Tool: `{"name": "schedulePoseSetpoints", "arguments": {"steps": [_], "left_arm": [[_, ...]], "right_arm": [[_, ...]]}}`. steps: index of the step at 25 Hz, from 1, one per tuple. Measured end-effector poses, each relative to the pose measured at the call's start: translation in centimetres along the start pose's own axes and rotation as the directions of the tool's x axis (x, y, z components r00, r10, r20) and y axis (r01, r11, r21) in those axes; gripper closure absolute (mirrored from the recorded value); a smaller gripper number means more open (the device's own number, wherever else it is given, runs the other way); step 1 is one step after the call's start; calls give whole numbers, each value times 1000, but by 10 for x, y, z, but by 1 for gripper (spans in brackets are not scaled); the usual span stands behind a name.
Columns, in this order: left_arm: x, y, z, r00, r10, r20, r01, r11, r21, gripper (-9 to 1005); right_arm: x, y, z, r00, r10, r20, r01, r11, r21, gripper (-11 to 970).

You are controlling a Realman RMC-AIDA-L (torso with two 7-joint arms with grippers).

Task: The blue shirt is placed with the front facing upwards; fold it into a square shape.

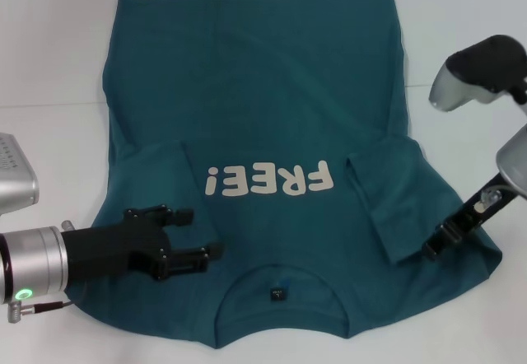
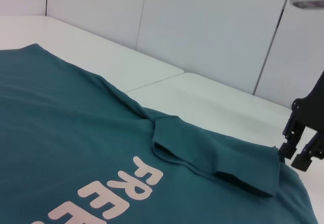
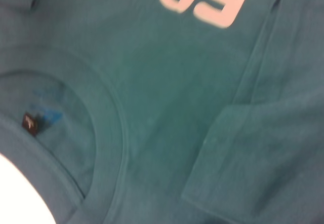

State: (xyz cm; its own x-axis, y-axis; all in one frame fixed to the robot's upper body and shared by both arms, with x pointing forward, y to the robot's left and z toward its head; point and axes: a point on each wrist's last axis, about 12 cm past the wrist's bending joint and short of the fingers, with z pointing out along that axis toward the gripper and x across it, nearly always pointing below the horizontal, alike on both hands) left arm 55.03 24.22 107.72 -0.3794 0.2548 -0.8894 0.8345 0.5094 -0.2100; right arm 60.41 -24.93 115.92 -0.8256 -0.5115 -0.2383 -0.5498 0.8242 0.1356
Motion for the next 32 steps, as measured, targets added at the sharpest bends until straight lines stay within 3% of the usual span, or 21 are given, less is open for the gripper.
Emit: {"name": "schedulePoseSetpoints", "arguments": {"steps": [3, 6, 10, 15, 16, 20, 25, 28, 32], "left_arm": [[0, 0, 0, 1000, 0, 0, 0, 1000, 0, 175], [0, -1, -1, 1000, 2, 2, -2, 1000, 4, 175], [-2, 0, -3, 1000, 1, 18, -1, 1000, -1, 175], [-6, -1, -21, 996, 4, 89, -2, 1000, -25, 174], [-6, -1, -26, 994, -7, 105, 10, 1000, -30, 174], [-4, 2, -48, 984, -120, 135, 128, 990, -51, 174], [7, 4, -79, 969, -240, 66, 247, 957, -154, 173], [17, 7, -90, 955, -297, 26, 294, 925, -240, 172], [29, 12, -97, 953, -302, 7, 288, 903, -318, 174]], "right_arm": [[3, -6, -6, 999, 29, 43, -28, 999, -28, 683], [12, -23, -20, 984, 94, 153, -79, 992, -100, 563], [35, -44, -32, 927, 148, 343, -80, 975, -207, 397], [79, -59, -30, 843, 160, 514, -32, 968, -248, 376], [99, -62, -28, 802, 167, 573, -19, 967, -254, 350], [129, -65, -26, 747, 190, 637, -27, 966, -257, 246], [167, -71, -18, 701, 218, 679, -80, 970, -229, 140], [173, -73, -15, 682, 229, 694, -94, 969, -228, 98], [177, -77, -10, 664, 248, 705, -110, 966, -236, 89]]}}
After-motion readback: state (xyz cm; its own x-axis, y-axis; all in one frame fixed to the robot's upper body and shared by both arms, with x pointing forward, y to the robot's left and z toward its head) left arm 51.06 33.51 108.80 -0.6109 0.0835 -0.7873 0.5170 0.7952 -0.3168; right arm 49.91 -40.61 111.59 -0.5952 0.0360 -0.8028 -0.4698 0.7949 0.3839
